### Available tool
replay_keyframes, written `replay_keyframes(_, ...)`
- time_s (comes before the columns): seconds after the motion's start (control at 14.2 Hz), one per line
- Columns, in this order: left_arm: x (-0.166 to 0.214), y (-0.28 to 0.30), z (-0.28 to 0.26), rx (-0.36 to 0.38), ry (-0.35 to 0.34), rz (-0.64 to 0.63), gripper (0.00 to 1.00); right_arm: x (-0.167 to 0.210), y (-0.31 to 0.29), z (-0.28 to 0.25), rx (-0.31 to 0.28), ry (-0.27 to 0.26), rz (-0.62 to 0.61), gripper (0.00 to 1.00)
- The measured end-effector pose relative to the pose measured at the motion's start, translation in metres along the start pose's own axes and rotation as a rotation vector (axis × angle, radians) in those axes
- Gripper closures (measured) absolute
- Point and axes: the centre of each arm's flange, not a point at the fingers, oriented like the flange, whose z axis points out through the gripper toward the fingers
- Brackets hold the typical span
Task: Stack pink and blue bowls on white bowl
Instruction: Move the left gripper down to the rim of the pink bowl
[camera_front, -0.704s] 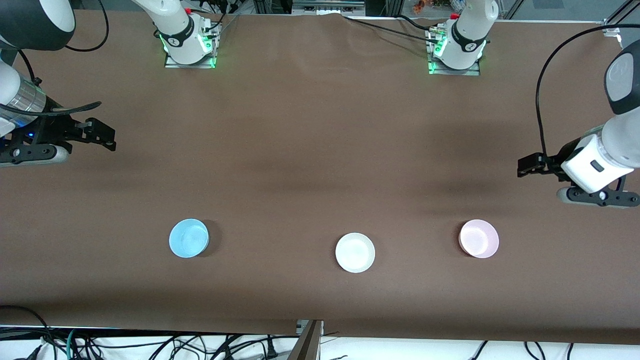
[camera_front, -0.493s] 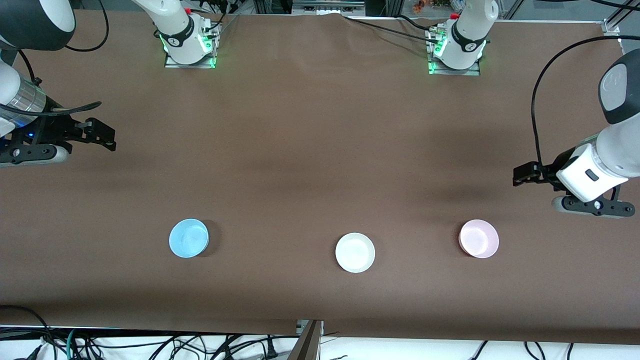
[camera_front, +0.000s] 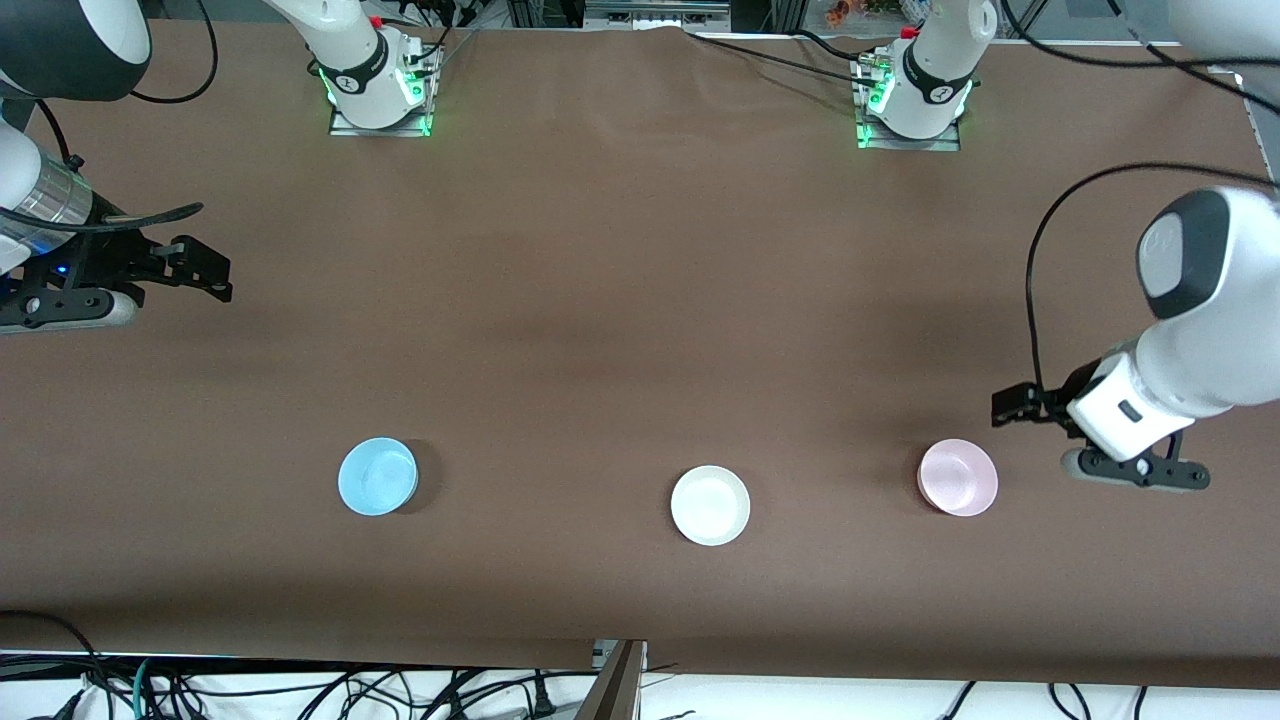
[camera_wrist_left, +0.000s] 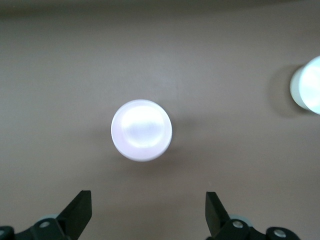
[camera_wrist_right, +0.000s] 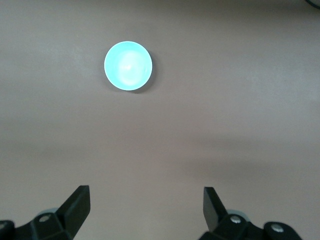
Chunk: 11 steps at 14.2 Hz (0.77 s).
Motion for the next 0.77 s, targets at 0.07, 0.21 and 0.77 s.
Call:
replay_keyframes(0.07, 0.007, -0.012, 0.020, -0.004, 0.013, -0.016, 0.00, 0.000, 0.000, 0.000, 0.000, 0.000, 0.000, 0.00)
replay_keyframes(0.21, 0.017, -0.042, 0.062, -0.013, 0.031, -0.055, 0.00, 0.000, 0.000, 0.000, 0.000, 0.000, 0.000, 0.00)
replay_keyframes(0.77, 0.026, -0.079, 0.149, 0.067, 0.043, -0.033, 0.00, 0.000, 0.000, 0.000, 0.000, 0.000, 0.000, 0.00)
